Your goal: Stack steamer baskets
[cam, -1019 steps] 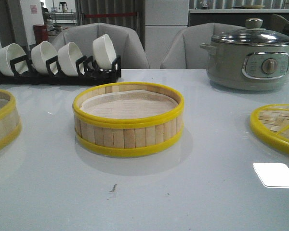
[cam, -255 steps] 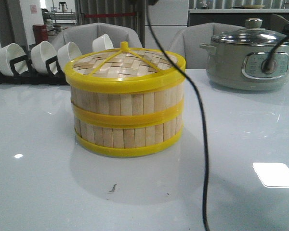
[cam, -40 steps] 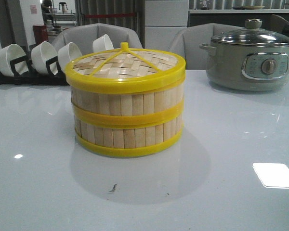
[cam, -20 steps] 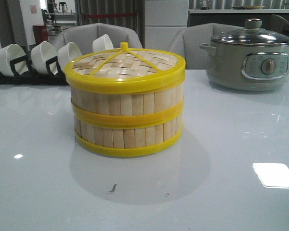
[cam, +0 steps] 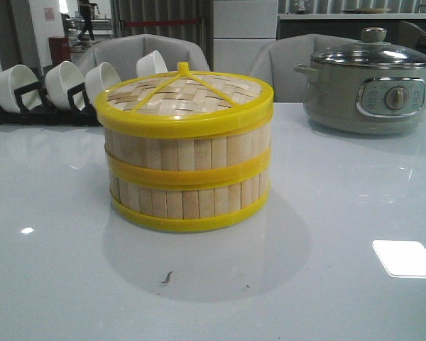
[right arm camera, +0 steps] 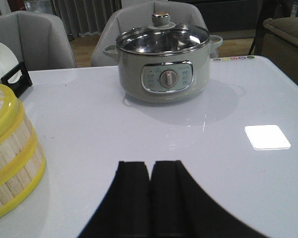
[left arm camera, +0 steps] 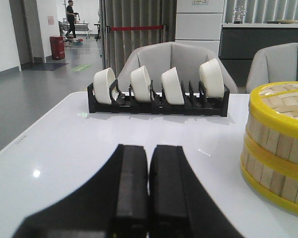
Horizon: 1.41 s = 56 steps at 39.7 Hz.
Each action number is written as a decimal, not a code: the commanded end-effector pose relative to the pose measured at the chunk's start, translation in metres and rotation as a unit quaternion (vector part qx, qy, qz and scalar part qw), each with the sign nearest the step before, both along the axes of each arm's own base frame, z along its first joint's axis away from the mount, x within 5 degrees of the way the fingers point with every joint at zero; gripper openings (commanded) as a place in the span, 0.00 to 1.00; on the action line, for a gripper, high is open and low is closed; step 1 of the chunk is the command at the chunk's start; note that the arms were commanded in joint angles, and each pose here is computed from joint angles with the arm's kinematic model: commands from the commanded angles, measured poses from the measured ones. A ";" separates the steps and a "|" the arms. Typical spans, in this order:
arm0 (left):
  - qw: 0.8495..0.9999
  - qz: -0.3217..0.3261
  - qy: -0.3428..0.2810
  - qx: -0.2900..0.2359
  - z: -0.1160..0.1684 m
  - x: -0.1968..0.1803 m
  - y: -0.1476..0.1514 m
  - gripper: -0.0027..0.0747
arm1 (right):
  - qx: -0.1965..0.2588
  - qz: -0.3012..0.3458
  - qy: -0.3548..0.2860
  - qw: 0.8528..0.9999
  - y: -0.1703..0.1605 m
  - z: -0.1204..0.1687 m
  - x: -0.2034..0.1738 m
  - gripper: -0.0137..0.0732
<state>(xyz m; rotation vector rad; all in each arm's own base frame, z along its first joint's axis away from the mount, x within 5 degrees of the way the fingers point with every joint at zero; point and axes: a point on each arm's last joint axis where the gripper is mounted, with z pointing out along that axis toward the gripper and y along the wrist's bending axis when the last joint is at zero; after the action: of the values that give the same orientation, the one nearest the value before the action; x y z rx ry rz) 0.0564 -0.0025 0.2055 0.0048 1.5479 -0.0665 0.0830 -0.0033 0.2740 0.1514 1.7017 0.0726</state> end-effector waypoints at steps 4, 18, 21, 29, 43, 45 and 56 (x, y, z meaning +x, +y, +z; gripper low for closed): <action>0.999 0.000 -0.049 -0.002 0.008 -0.002 0.000 0.15 | -0.010 -0.002 -0.054 0.998 0.000 0.018 0.000 0.22; 0.999 0.000 -0.049 -0.002 0.008 -0.002 0.000 0.15 | 0.009 -0.002 -0.033 0.999 0.000 -0.015 -0.004 0.22; 0.999 0.000 -0.049 -0.002 0.008 -0.002 0.000 0.15 | 0.023 -0.003 -0.026 0.999 0.000 -0.034 -0.007 0.22; 0.999 0.000 -0.049 -0.002 0.008 -0.002 0.000 0.15 | 0.034 -0.003 -0.054 0.998 0.001 -0.065 -0.020 0.22; 0.999 0.000 -0.049 -0.002 0.008 -0.002 0.000 0.15 | 0.032 -0.001 -0.069 0.997 0.001 -0.074 -0.028 0.22; 0.999 0.000 -0.049 -0.002 0.008 -0.002 0.000 0.15 | 0.032 -0.001 -0.069 0.997 0.001 -0.074 -0.028 0.22; 0.999 0.000 -0.049 -0.002 0.008 -0.002 0.000 0.15 | 0.032 -0.001 -0.071 0.997 0.001 -0.074 -0.028 0.22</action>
<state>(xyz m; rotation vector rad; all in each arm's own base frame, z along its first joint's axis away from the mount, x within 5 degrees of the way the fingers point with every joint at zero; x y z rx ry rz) 0.0564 -0.0025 0.2055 0.0063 1.5479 -0.0648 0.0563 -0.0013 0.1869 0.1975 1.6783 0.1327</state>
